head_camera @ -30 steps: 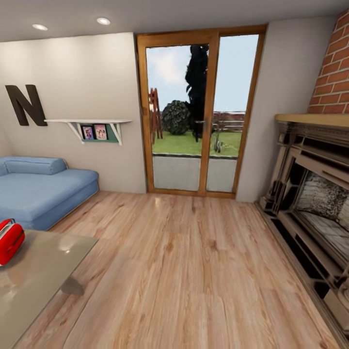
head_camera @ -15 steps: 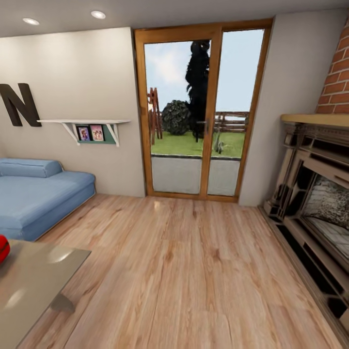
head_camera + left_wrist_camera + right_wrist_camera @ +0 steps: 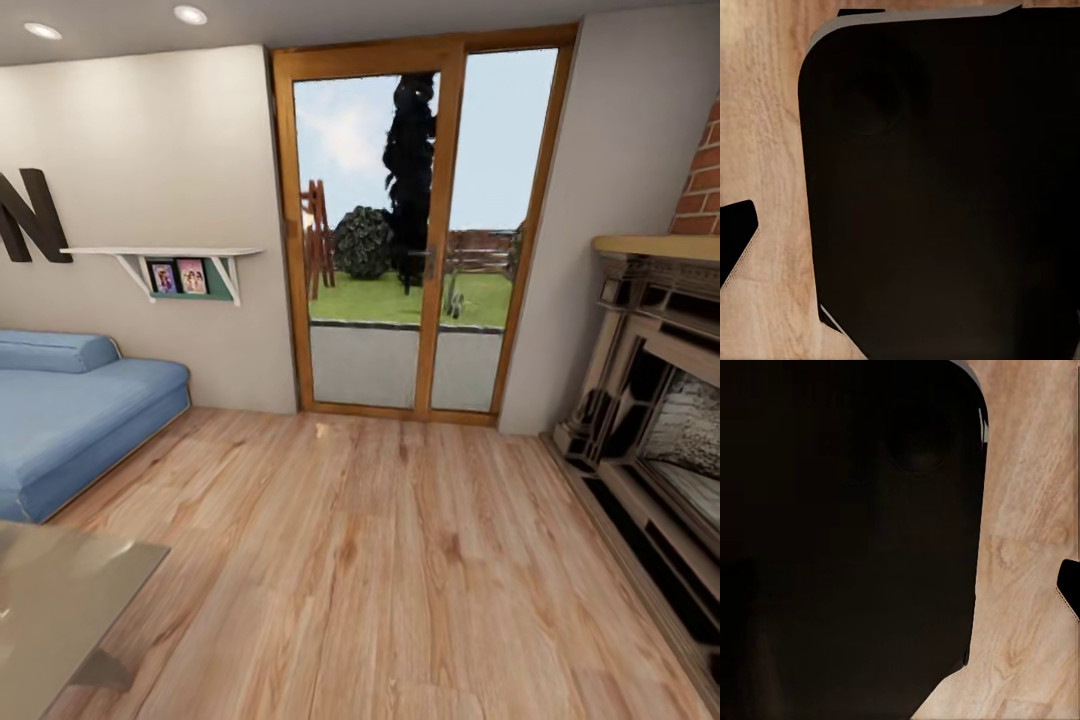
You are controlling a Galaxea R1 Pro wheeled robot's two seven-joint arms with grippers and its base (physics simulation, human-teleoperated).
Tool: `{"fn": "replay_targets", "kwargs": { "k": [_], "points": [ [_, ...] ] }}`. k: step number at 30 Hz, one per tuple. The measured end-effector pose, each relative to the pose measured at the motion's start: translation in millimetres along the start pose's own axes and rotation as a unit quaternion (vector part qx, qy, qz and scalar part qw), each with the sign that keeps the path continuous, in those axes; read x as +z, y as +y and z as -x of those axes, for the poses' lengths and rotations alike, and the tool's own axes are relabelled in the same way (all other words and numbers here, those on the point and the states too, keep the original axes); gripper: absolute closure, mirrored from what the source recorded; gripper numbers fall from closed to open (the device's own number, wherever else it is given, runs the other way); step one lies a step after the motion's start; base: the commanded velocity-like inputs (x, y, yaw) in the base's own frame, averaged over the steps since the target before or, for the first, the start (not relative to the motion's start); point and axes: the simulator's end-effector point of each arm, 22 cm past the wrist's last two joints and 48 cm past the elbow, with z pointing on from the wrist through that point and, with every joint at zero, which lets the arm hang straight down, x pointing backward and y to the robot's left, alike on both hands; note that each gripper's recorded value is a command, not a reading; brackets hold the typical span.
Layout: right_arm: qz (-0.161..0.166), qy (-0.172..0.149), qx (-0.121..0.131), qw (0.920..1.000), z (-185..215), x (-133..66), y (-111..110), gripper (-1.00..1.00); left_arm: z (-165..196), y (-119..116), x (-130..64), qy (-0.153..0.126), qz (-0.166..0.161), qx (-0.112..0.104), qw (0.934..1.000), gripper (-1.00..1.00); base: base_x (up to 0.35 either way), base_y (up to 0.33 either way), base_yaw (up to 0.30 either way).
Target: Turn on the radio receiver that's on the table in the living room.
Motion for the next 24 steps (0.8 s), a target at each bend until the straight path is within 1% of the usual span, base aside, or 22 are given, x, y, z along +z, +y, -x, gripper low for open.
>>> {"fn": "replay_targets", "kwargs": {
  "k": [4,7,20,24],
  "points": [
    [0.0,0.0,0.0,1.0,0.0,0.0,0.0,-1.0,0.2,0.9,0.0,0.0,0.001,-0.002,1.0,-1.0,0.324,0.0,0.0],
    [0.0,0.0,0.0,1.0,0.0,0.0,0.0,-1.0,0.2,1.1,0.0,0.0,0.001,-0.014,0.9999,-1.0,0.324,0.0,0.0],
    [0.0,0.0,0.0,1.0,0.0,0.0,0.0,-1.0,0.2,1.6,0.0,0.0,0.001,-0.017,0.9999,-1.0,0.324,0.0,0.0],
    [0.0,0.0,0.0,1.0,0.0,0.0,0.0,-1.0,0.1,2.3,0.0,0.0,0.002,-0.024,0.9997,-1.0,0.324,0.0,0.0]
  ]
}}
